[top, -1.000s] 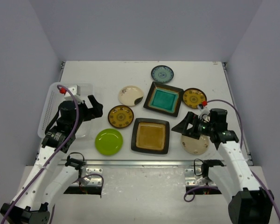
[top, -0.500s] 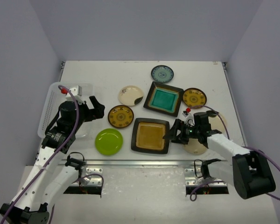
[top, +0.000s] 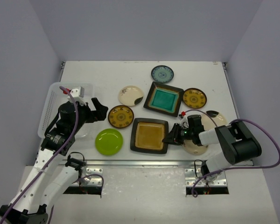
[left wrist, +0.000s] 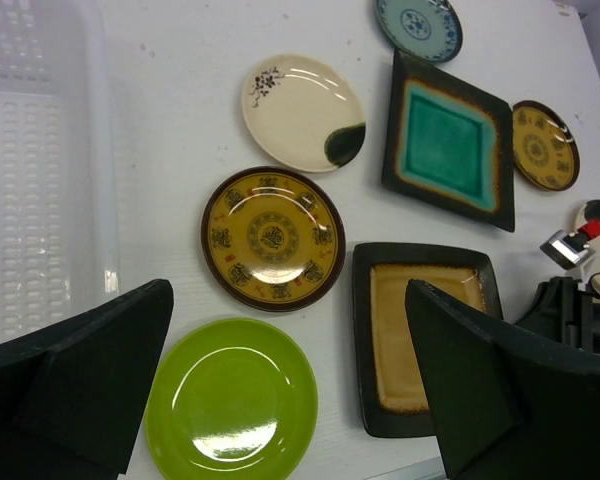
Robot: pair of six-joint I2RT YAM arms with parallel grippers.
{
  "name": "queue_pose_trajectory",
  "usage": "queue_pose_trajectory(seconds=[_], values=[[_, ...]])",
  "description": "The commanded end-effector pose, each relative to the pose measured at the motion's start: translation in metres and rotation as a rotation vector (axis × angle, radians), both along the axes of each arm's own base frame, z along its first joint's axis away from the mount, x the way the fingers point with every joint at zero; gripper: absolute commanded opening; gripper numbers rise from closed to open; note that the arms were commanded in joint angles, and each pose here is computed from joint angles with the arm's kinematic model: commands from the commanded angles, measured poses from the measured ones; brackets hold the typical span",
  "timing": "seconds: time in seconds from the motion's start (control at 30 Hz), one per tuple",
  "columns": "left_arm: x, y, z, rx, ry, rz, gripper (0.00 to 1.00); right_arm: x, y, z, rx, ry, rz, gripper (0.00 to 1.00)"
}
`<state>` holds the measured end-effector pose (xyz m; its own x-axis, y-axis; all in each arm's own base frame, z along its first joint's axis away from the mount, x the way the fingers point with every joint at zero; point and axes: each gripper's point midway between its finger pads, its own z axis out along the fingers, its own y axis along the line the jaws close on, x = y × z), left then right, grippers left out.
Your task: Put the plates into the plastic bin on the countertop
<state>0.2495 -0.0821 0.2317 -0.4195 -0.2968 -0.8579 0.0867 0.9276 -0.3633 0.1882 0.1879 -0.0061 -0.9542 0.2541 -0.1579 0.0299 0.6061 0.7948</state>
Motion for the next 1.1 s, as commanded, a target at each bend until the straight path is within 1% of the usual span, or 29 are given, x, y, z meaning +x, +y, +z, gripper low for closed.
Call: queue_pose_trajectory(seconds=[0.0, 0.07, 0.1, 0.17, 0.2, 0.23, 0.3, 0.37, 0.4, 0.53, 0.67, 0.8, 0.83, 1.0, 1.03, 1.07], values=[[-0.003, -0.014, 0.019, -0.034, -0.078, -0.080, 1.00, 0.016, 0.001, 0.000, 0.003, -0.052, -0.041, 0.12], [-0.005, -0.026, 0.020, -0.064, -0.064, -0.137, 1.00, 0.019, 0.002, 0.004, 0.013, -0.059, -0.044, 0.00], [-0.007, -0.031, 0.019, -0.073, -0.053, -0.167, 1.00, 0.020, 0.003, 0.007, 0.020, -0.068, -0.043, 0.00], [-0.010, -0.048, 0.013, -0.129, -0.014, -0.246, 1.00, 0.025, 0.005, 0.021, 0.044, -0.098, -0.058, 0.00], [-0.016, -0.061, 0.011, -0.166, 0.010, -0.316, 1.00, 0.027, 0.006, 0.028, 0.055, -0.109, -0.061, 0.00], [-0.017, -0.067, 0.008, -0.187, 0.026, -0.343, 1.00, 0.028, 0.008, 0.035, 0.067, -0.124, -0.057, 0.00], [-0.024, -0.088, -0.008, -0.268, 0.101, -0.452, 1.00, 0.035, 0.011, 0.067, 0.107, -0.206, -0.054, 0.00], [-0.026, -0.098, -0.013, -0.318, 0.125, -0.497, 1.00, 0.038, 0.012, 0.085, 0.121, -0.248, -0.053, 0.00], [-0.030, -0.105, -0.021, -0.355, 0.160, -0.535, 1.00, 0.040, 0.012, 0.102, 0.133, -0.288, -0.052, 0.00], [-0.034, -0.117, -0.036, -0.437, 0.213, -0.583, 1.00, 0.039, 0.013, 0.135, 0.176, -0.356, -0.047, 0.00], [-0.035, -0.121, -0.047, -0.472, 0.232, -0.599, 1.00, 0.032, 0.019, 0.165, 0.254, -0.404, -0.014, 0.00], [-0.028, -0.125, -0.052, -0.497, 0.242, -0.601, 0.99, 0.026, 0.024, 0.183, 0.315, -0.425, 0.019, 0.00], [-0.028, -0.126, -0.051, -0.504, 0.239, -0.606, 0.97, 0.024, 0.025, 0.188, 0.335, -0.427, 0.035, 0.00], [-0.019, -0.128, -0.044, -0.517, 0.211, -0.602, 0.73, 0.015, 0.031, 0.204, 0.419, -0.437, 0.083, 0.00], [-0.018, -0.128, -0.044, -0.517, 0.212, -0.601, 0.70, 0.014, 0.031, 0.208, 0.432, -0.442, 0.091, 0.00], [-0.017, -0.128, -0.044, -0.518, 0.213, -0.600, 0.69, 0.014, 0.032, 0.213, 0.445, -0.448, 0.097, 0.00]])
